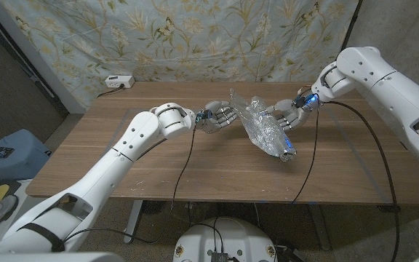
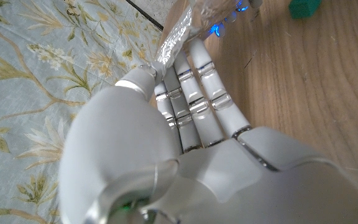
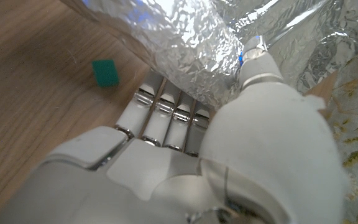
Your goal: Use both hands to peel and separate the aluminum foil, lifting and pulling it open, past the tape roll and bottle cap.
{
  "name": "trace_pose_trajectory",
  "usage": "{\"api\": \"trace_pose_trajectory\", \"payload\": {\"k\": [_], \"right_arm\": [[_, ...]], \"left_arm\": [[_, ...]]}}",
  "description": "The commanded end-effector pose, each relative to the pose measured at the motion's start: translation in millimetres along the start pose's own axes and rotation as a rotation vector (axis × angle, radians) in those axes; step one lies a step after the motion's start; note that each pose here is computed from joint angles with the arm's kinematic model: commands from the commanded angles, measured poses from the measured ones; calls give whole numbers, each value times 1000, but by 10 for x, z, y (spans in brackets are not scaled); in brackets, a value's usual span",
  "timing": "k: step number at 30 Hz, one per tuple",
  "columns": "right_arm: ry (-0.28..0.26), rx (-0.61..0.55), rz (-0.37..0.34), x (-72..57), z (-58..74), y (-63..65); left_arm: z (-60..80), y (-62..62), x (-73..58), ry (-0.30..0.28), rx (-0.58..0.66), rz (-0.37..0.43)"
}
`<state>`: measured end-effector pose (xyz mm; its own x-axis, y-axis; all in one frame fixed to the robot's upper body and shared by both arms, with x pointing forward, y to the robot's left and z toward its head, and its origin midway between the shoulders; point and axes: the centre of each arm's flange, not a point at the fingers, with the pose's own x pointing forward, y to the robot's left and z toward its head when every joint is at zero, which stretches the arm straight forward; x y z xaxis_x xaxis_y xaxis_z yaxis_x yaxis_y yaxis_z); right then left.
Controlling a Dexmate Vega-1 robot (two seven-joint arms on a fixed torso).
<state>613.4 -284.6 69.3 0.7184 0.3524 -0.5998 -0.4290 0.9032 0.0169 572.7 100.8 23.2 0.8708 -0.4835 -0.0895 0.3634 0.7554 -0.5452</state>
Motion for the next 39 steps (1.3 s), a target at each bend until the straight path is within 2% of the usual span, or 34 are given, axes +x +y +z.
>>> {"api": "trace_pose_trajectory", "payload": {"k": [1,16,29,39], "right_arm": [[-40,58,72,-18,-78,64],[-136,172,196,68,-125,84],[-214,264,333,137,-182,140],[-234,266,338,121,-199,109]], "left_arm": [[-12,71,-16,0,-9,13],[-14,79,-18,1,0,18],[-15,62,-32,9,18,30],[-28,69,-35,19,20,38]]}}
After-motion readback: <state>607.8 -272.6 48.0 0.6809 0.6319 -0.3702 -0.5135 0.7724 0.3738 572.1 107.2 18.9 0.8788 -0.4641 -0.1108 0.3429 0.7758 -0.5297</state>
